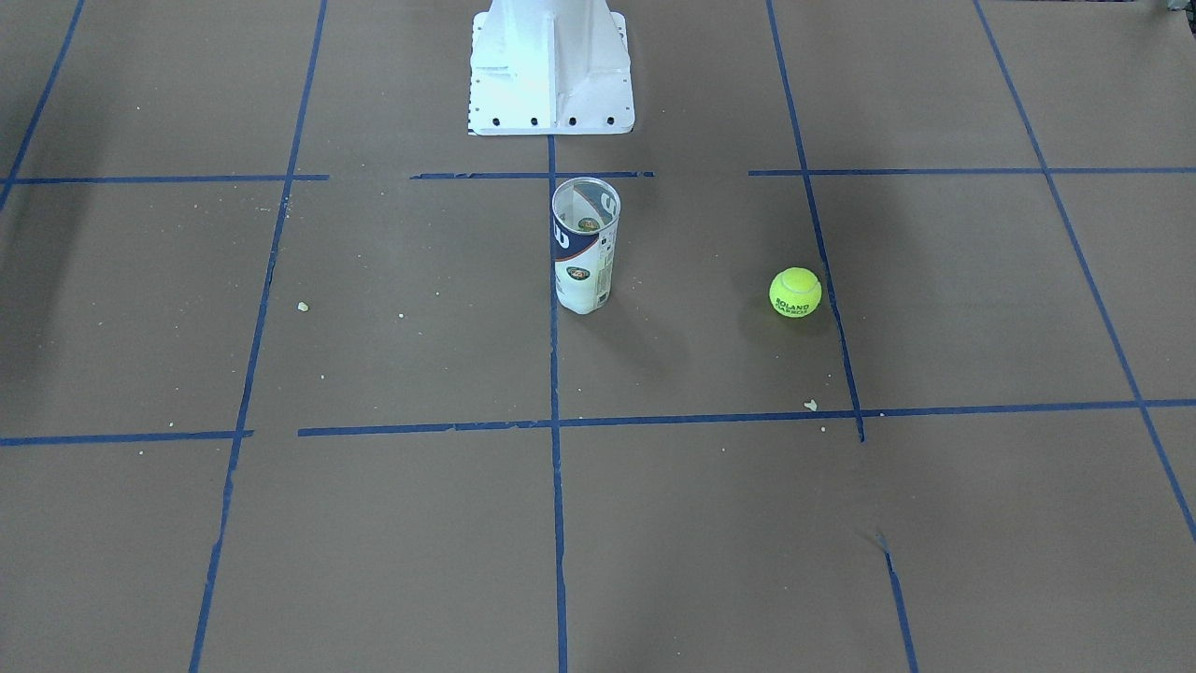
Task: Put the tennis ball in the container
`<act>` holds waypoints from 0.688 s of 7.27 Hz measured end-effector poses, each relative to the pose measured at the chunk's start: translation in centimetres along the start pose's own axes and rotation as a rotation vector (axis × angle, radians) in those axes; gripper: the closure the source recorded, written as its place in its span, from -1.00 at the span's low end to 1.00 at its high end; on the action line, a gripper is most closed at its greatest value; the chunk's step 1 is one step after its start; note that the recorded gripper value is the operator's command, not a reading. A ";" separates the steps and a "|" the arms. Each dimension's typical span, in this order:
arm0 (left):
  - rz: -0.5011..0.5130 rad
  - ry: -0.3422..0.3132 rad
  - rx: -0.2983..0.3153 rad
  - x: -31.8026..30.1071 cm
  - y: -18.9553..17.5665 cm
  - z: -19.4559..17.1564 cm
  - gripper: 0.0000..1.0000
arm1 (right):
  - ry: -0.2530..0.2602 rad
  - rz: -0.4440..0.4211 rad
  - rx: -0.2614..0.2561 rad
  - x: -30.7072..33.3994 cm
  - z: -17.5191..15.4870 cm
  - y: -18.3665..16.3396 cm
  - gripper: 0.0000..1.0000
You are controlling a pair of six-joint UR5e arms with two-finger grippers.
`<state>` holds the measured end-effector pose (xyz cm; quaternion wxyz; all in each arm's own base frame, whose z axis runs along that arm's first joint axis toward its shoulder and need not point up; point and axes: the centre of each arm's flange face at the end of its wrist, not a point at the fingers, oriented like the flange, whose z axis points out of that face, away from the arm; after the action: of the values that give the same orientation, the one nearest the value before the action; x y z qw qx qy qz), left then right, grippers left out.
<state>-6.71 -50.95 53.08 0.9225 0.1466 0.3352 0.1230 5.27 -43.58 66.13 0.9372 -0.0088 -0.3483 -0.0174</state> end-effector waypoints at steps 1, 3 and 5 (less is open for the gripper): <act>-0.006 -0.004 0.025 1.1 -0.5 -1.0 -1.00 | 0.000 0.000 0.000 0.0 0.0 0.0 -1.00; -0.102 0.021 0.059 6.3 -2.6 -0.9 -1.00 | 0.000 0.000 0.000 0.0 0.0 0.0 -1.00; -0.240 0.075 0.034 14.2 -4.1 1.5 -1.00 | 0.000 0.000 0.000 0.0 0.0 0.0 -1.00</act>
<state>5.38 -50.42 44.45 0.9148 0.1161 0.3867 0.0117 5.27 -43.58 66.13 0.9372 -0.0088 -0.3483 -0.0174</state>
